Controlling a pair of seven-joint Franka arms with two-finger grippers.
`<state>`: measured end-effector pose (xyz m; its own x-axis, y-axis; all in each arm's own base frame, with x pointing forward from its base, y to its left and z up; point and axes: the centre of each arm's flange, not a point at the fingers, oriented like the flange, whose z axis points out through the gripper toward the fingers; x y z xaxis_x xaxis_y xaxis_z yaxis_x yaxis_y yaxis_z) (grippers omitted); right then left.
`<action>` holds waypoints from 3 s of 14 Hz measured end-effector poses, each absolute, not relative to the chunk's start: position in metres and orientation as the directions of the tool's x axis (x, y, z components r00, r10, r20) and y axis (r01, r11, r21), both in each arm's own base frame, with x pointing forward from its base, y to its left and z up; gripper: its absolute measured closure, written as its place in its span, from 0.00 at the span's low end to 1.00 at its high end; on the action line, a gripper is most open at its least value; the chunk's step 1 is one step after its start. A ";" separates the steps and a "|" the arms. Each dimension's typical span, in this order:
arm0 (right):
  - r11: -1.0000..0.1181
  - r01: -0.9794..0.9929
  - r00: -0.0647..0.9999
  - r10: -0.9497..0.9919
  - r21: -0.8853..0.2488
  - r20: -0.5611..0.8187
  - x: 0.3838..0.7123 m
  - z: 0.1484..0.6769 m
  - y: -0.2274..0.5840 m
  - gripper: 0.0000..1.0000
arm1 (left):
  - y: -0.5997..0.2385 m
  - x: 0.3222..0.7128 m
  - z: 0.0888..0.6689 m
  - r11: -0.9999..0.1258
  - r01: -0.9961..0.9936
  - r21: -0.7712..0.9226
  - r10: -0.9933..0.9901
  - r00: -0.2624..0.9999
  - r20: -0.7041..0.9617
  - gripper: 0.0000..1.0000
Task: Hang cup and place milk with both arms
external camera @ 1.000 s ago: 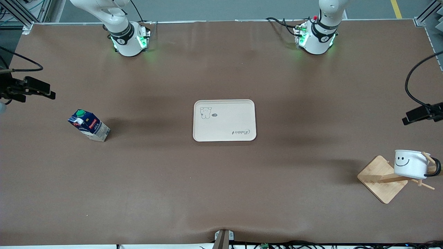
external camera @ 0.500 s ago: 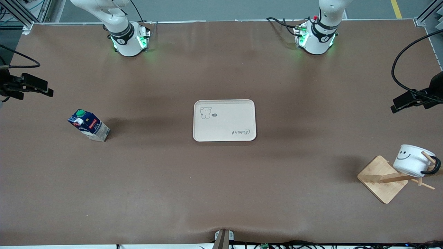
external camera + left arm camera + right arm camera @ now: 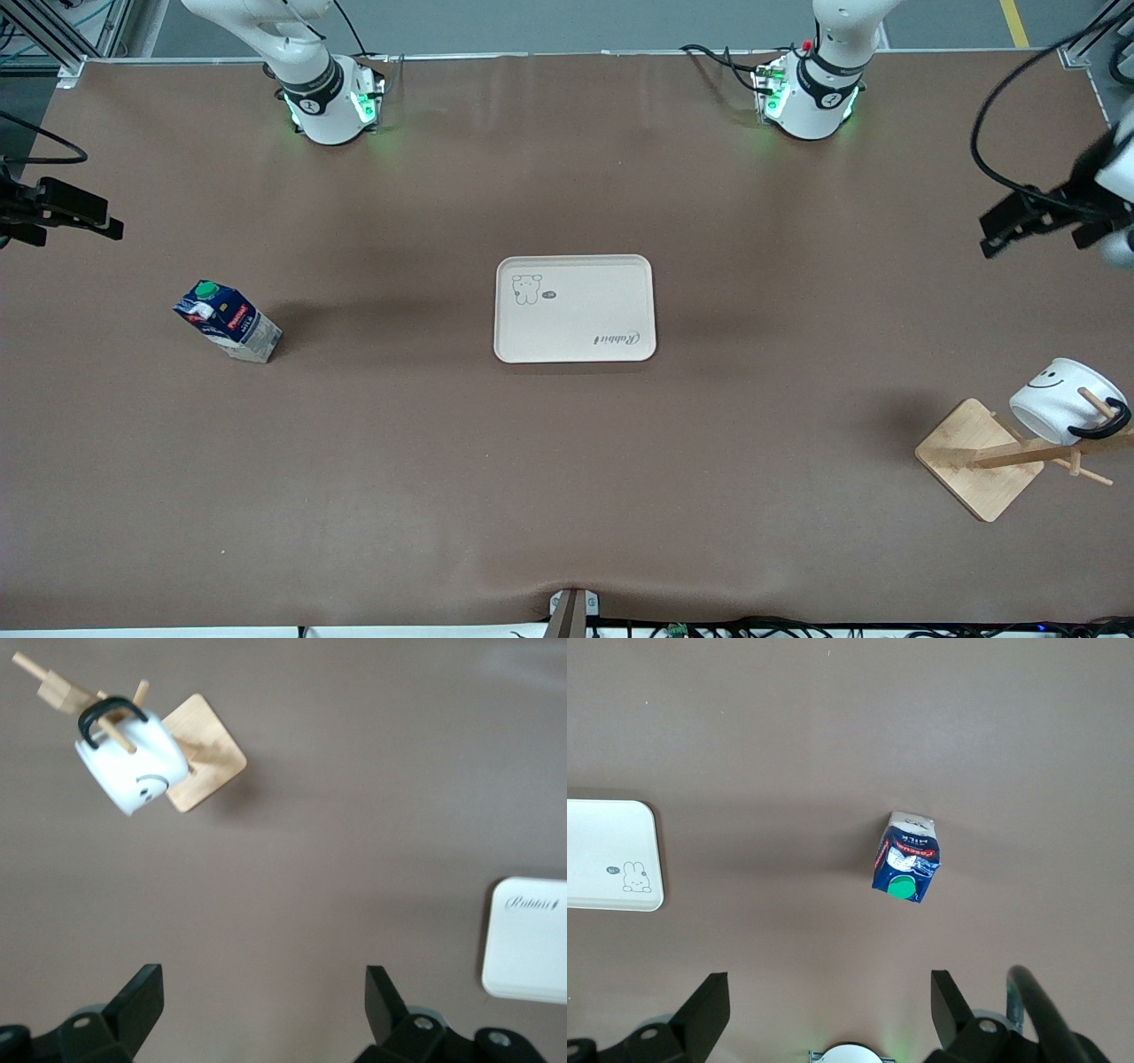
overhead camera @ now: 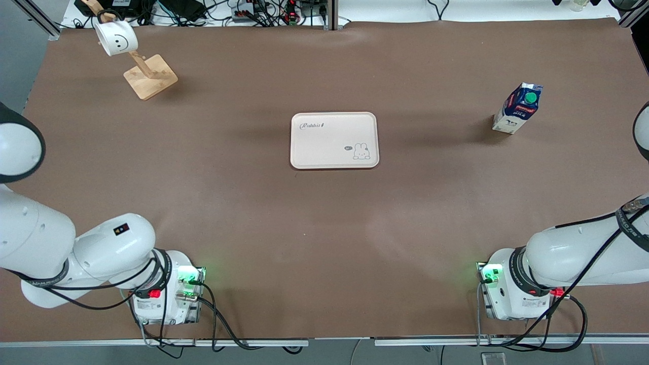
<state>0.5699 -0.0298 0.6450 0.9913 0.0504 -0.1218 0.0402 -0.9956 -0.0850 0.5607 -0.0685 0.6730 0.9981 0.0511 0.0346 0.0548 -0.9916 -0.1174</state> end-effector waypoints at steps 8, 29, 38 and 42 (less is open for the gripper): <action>-0.995 0.088 0.989 0.093 -0.051 -0.113 0.556 0.651 -0.005 0.00 | -0.058 0.521 0.690 -0.990 0.101 -0.099 0.106 0.993 -0.043 0.00; -0.999 0.016 0.994 0.020 -0.036 -0.109 0.549 0.639 -0.013 0.00 | -0.053 0.500 0.687 -0.989 0.108 -0.105 0.114 0.992 -0.045 0.00; -0.999 0.017 0.994 0.021 -0.036 -0.108 0.549 0.639 -0.013 0.00 | -0.055 0.511 0.668 -0.997 0.061 -0.046 0.063 0.997 -0.034 0.00; -0.999 0.016 0.994 0.019 -0.036 -0.108 0.549 0.639 -0.013 0.00 | -0.054 0.513 0.665 -0.998 0.053 -0.035 0.054 0.998 -0.040 0.00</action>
<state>0.5490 -0.0133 0.6390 0.9939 0.0195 -0.1084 0.0157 -0.9992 -0.0361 0.5133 -0.0542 0.6653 0.9977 0.0543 -0.0400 0.0529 -0.9980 -0.0347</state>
